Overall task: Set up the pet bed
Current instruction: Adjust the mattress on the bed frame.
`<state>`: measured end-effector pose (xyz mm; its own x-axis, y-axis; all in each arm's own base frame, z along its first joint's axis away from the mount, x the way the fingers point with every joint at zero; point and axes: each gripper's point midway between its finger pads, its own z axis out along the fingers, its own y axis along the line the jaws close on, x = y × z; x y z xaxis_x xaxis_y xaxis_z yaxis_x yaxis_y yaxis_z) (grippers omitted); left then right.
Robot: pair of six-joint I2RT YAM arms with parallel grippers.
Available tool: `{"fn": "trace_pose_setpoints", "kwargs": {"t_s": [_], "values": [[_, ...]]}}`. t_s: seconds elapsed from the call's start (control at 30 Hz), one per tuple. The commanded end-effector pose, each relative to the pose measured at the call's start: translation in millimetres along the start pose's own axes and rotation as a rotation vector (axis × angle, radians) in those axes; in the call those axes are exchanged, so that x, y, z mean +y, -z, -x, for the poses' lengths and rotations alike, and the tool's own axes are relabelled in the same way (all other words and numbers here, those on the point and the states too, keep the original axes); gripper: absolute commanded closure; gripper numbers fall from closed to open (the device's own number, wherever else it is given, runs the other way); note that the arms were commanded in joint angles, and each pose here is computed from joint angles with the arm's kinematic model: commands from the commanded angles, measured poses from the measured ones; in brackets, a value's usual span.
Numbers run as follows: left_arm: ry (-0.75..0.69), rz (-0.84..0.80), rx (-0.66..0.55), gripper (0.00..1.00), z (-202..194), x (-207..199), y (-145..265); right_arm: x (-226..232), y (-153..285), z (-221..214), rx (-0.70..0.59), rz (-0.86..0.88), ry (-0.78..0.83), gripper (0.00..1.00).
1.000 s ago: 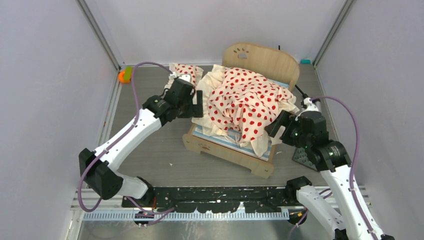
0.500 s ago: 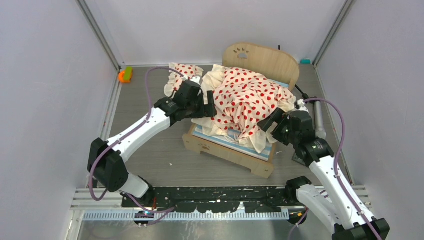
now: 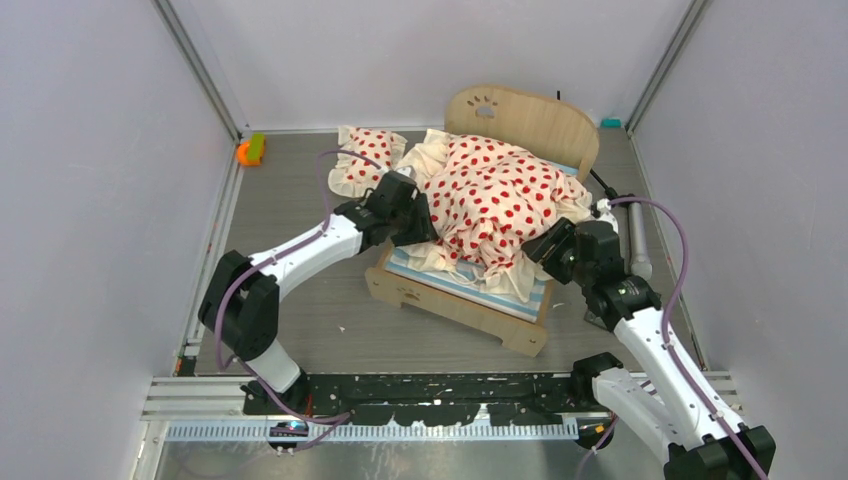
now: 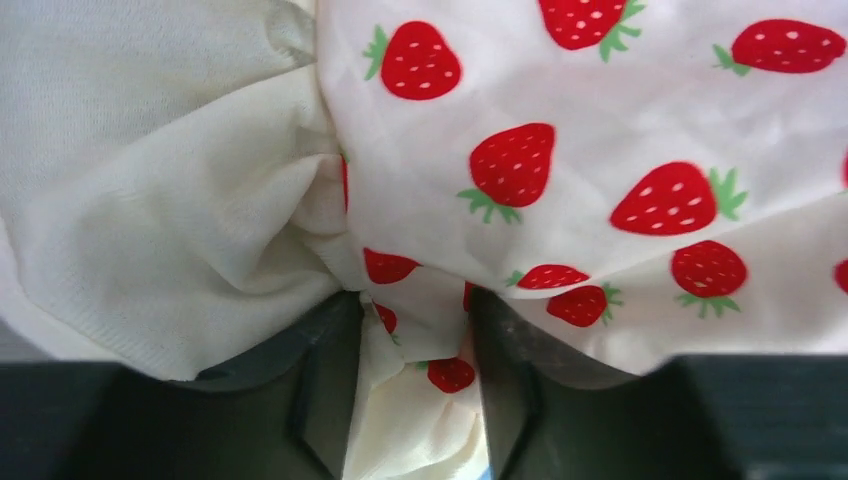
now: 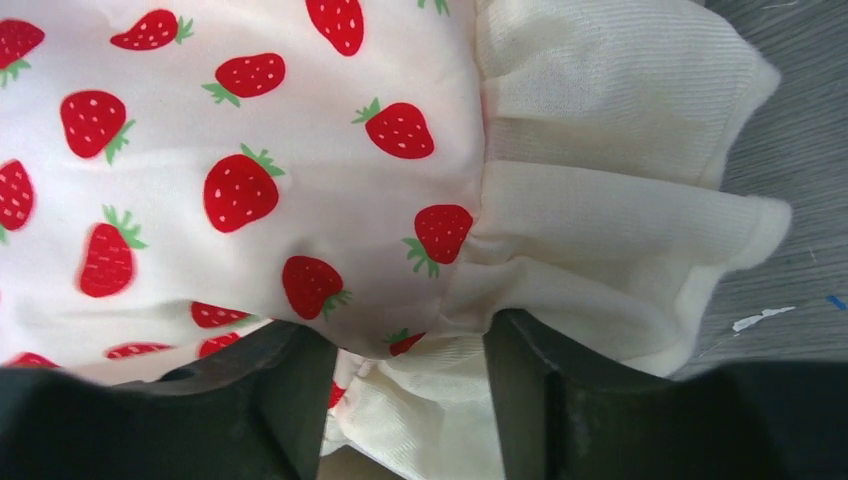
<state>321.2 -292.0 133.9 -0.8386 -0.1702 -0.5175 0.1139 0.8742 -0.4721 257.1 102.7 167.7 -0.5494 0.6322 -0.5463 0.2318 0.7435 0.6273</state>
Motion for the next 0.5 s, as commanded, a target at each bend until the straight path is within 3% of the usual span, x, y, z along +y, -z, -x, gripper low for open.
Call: {"fn": "trace_pose_setpoints", "kwargs": {"t_s": [0.0, 0.13, 0.27, 0.47], "values": [[0.007, -0.076, -0.062, 0.66, 17.6, -21.6, 4.2, 7.1, 0.1, 19.7, -0.081, 0.006, -0.005, 0.51], [-0.027, -0.062, -0.105, 0.98, 31.3, -23.6, 20.8, 7.7, 10.2, 32.6, -0.117, -0.027, 0.03, 0.74], [-0.08, -0.024, -0.184, 1.0, 57.9, -24.5, 51.9, 12.1, 26.4, 46.2, -0.139, -0.054, 0.081, 0.83], [-0.194, 0.002, -0.287, 1.0, 95.2, -28.1, 113.9, 18.4, 52.2, 56.5, -0.122, -0.078, 0.18, 0.85]]}}
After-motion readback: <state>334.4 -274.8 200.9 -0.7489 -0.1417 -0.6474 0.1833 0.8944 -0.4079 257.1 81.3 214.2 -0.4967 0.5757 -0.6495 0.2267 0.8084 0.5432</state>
